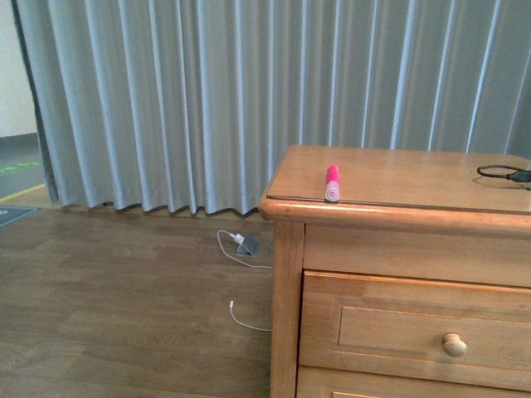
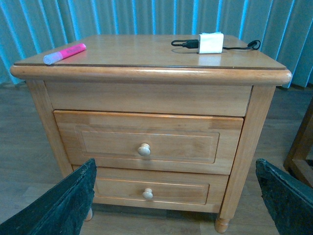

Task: Place pink marker in drawer with both arms

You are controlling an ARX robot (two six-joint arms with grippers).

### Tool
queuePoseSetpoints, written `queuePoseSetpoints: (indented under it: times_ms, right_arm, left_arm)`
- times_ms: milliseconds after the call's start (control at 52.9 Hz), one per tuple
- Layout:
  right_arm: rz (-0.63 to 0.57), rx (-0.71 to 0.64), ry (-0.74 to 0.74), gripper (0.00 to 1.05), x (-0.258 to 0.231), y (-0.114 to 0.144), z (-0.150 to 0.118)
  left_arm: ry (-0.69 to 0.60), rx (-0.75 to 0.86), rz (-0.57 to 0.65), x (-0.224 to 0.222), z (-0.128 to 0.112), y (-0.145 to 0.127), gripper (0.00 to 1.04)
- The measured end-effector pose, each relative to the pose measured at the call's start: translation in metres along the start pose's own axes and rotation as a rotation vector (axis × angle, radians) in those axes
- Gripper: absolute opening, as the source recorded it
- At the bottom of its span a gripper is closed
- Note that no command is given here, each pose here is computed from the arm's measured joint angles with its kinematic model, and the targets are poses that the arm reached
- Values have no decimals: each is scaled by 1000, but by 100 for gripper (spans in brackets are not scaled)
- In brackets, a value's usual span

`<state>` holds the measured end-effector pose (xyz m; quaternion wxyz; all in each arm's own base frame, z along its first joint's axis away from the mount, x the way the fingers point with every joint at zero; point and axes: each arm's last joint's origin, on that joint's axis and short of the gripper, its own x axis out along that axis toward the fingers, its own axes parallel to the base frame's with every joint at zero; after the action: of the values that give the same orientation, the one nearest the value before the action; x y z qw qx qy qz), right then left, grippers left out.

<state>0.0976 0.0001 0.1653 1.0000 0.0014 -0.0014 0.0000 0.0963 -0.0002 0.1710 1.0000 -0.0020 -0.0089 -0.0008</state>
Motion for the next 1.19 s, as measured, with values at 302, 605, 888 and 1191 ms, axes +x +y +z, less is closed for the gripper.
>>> queuePoseSetpoints:
  times_ms: [302, 605, 888, 1191]
  right_arm:
    - [0, 0, 0, 96, 0, 0, 0]
    - [0, 0, 0, 96, 0, 0, 0]
    - [0, 0, 0, 96, 0, 0, 0]
    - [0, 0, 0, 96, 0, 0, 0]
  left_arm:
    - [0, 0, 0, 0, 0, 0, 99]
    - [0, 0, 0, 0, 0, 0, 99]
    - [0, 0, 0, 0, 0, 0, 99]
    - [0, 0, 0, 0, 0, 0, 99]
